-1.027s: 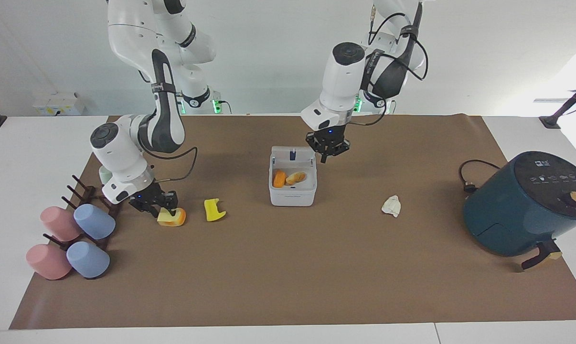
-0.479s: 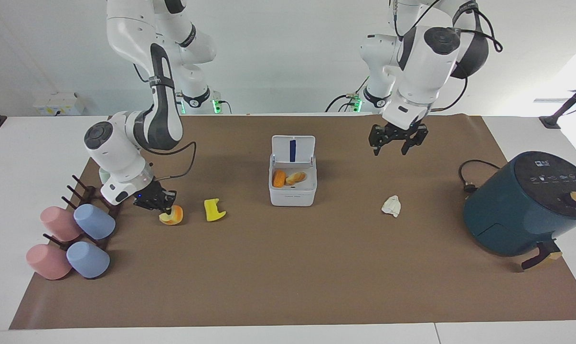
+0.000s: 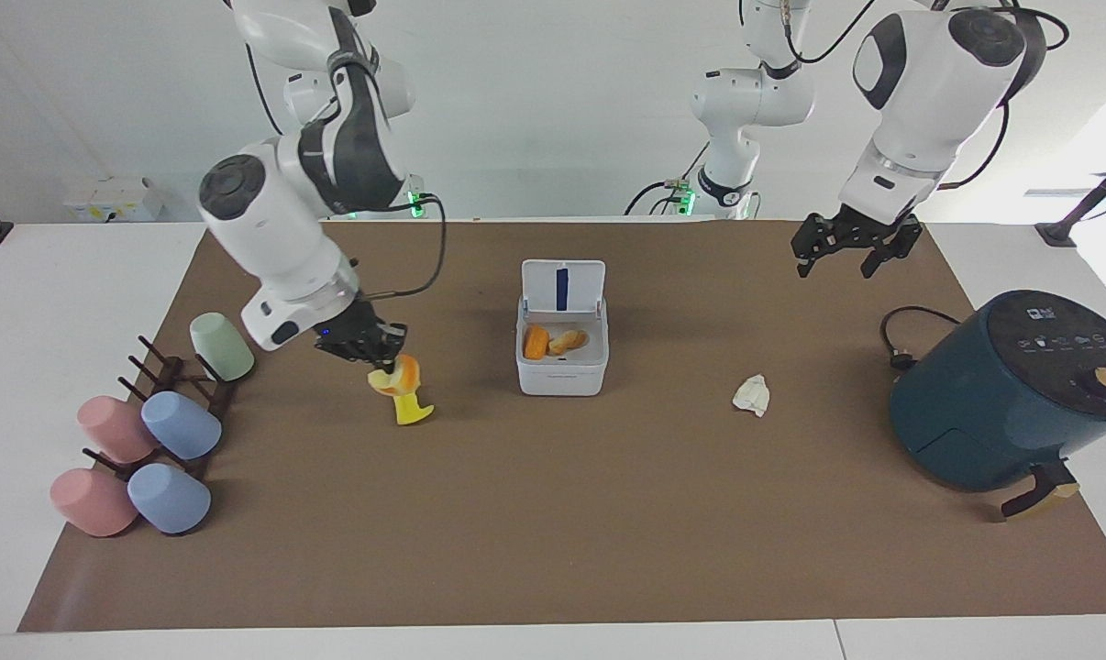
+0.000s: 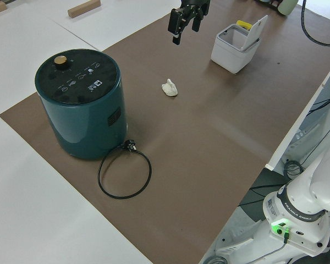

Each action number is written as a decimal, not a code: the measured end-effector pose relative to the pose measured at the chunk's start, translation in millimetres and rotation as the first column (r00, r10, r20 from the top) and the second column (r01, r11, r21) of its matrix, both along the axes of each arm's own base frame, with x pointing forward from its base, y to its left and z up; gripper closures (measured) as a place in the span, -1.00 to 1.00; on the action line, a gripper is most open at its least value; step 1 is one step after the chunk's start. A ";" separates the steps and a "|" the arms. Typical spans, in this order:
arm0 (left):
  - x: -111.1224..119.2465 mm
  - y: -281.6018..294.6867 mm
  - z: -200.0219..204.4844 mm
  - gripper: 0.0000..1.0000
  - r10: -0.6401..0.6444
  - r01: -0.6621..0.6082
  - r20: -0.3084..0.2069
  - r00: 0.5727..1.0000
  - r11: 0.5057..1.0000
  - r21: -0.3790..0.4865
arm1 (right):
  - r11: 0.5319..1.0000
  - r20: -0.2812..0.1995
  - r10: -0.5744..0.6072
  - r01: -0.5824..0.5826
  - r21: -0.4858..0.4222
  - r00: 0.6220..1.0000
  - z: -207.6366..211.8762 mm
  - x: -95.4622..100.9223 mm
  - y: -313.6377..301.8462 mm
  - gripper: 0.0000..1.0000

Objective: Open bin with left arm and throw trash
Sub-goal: 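Drop the orange sponge into the open bin with the right gripper, then grasp the crumpled white paper with the left gripper while the right gripper withdraws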

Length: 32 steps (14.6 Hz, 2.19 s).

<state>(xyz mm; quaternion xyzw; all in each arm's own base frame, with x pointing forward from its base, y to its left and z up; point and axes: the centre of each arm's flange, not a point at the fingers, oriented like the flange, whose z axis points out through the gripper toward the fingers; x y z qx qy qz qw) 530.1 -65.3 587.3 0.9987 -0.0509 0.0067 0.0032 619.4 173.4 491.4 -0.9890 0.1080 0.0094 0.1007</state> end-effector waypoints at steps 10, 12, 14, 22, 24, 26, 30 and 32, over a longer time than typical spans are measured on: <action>41.3 7.8 3.9 -1.00 -0.013 0.013 -0.003 1.000 1.000 -0.007 | 0.970 -0.079 -0.239 0.242 0.028 0.968 -40.1 -66.5 173.5 0.91; 61.4 -4.6 -28.9 -1.00 -0.030 0.030 -0.007 1.000 0.999 -0.009 | 0.963 -0.094 -0.262 0.266 0.042 0.961 -42.8 -74.0 177.9 0.91; 80.2 -19.5 -74.2 -1.00 -0.051 0.050 -0.010 0.999 0.999 -0.012 | 0.961 -0.089 -0.267 0.272 0.057 0.960 -47.0 -80.3 180.8 0.57; 53.6 -50.6 -239.7 -1.00 -0.103 0.103 0.014 0.995 0.995 -0.014 | 0.991 0.057 -0.127 0.129 -0.031 0.990 -40.6 -51.8 130.0 -1.00; 42.1 -49.8 -261.9 -1.00 -0.104 0.104 0.021 0.994 0.994 -0.014 | 0.997 0.089 0.044 -0.038 -0.070 0.995 -47.9 -29.6 78.0 -1.00; 33.7 -51.8 -275.4 -0.61 -0.110 0.110 0.025 0.994 0.994 -0.014 | 0.982 0.107 0.174 -0.163 -0.098 0.979 -65.3 -13.2 19.6 -1.00; 32.2 -59.4 -276.1 0.41 -0.121 0.122 0.050 0.991 0.992 -0.016 | 0.922 0.160 0.378 -0.355 -0.153 0.912 -132.0 -29.9 -28.6 -1.00; 32.5 -66.3 -272.5 0.81 -0.131 0.133 0.067 0.989 0.991 -0.017 | 0.902 0.139 0.423 -0.401 -0.161 0.896 -157.8 -45.7 -34.1 -1.00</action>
